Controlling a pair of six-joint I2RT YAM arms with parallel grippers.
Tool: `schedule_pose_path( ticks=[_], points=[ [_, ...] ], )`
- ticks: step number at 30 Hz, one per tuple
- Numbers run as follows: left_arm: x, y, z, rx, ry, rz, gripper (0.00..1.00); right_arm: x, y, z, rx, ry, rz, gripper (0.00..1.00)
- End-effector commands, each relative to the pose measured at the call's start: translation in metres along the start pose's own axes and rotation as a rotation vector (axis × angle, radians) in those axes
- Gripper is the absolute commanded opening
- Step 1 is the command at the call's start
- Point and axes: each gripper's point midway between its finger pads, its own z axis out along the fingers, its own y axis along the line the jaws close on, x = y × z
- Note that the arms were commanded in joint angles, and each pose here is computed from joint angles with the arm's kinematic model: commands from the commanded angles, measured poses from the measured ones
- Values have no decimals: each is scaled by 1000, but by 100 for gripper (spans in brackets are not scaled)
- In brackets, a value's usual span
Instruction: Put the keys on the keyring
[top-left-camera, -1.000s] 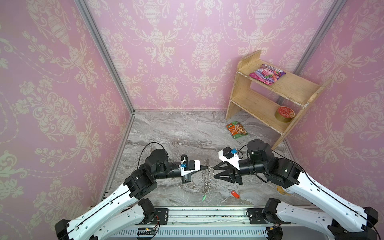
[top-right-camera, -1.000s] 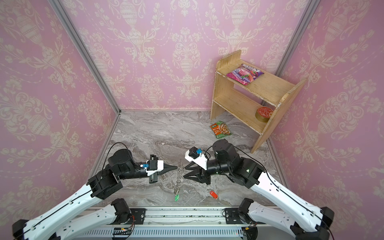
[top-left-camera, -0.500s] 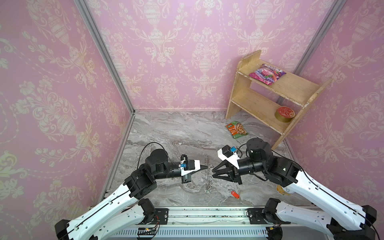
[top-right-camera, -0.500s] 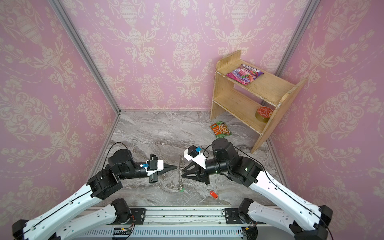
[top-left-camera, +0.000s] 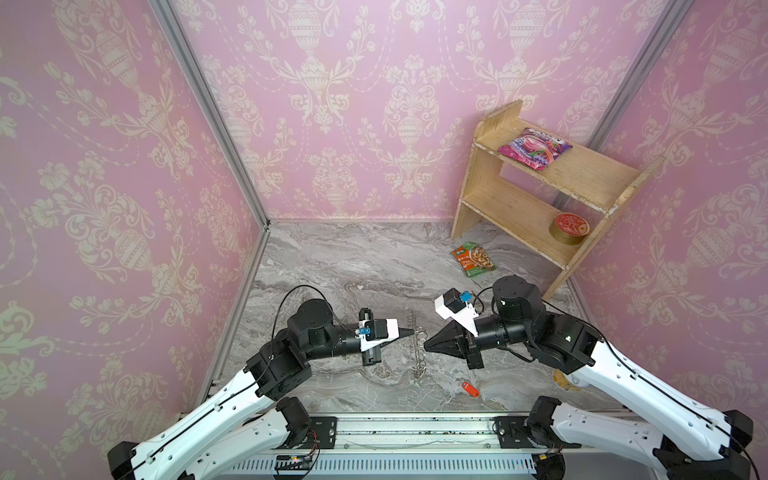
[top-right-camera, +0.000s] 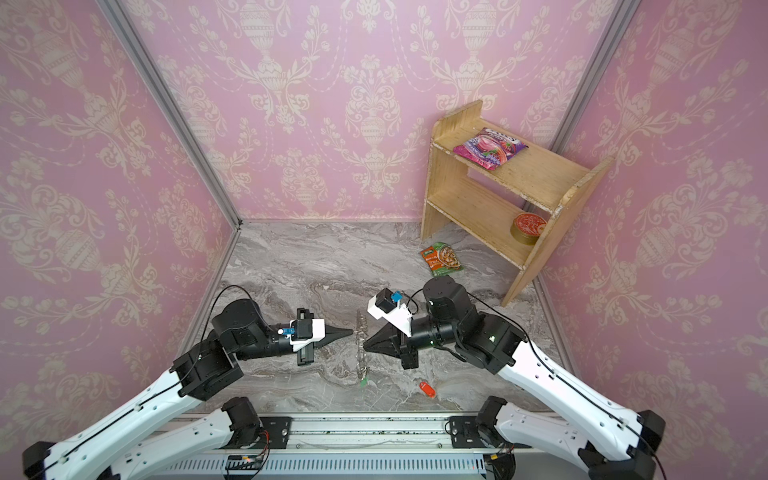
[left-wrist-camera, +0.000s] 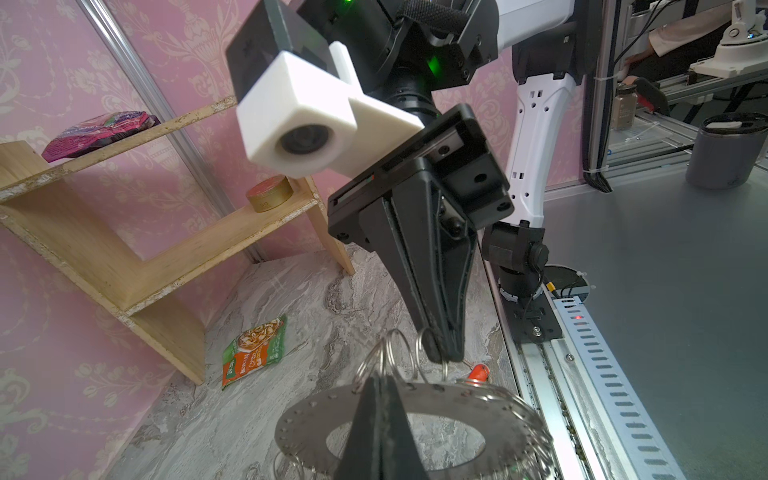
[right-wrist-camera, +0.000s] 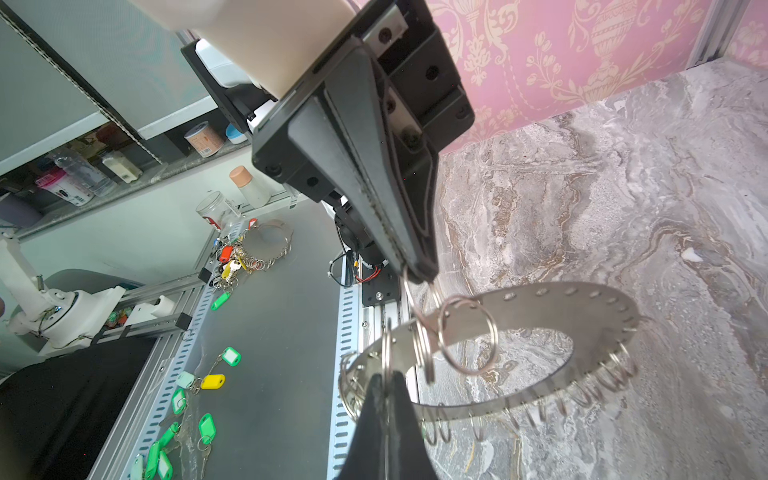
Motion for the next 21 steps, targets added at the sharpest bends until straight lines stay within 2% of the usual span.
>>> schedule_pose_path(
  ticks=[1,12,13,15,17,19,21],
  points=[
    [-18,3,-4,-23,-51,46,0,-10,1,-7,22,-45,-20,0],
    [-7,8,2,-44,-28,-38,0,-17,3,-17,65,-111,-86,0],
    [-6,9,2,-47,-26,-51,6,-18,2,-18,73,-119,-91,0],
    [-6,11,1,-66,-25,-69,34,-19,1,-20,89,-134,-101,0],
    [-7,16,-3,-99,-27,-79,50,-20,0,-21,101,-143,-110,0],
    [-12,20,-10,-146,-52,-82,57,-20,-1,-23,112,-153,-121,0],
    [-20,21,-16,-163,-95,-85,58,-22,-1,-25,126,-171,-137,0]
  ],
)
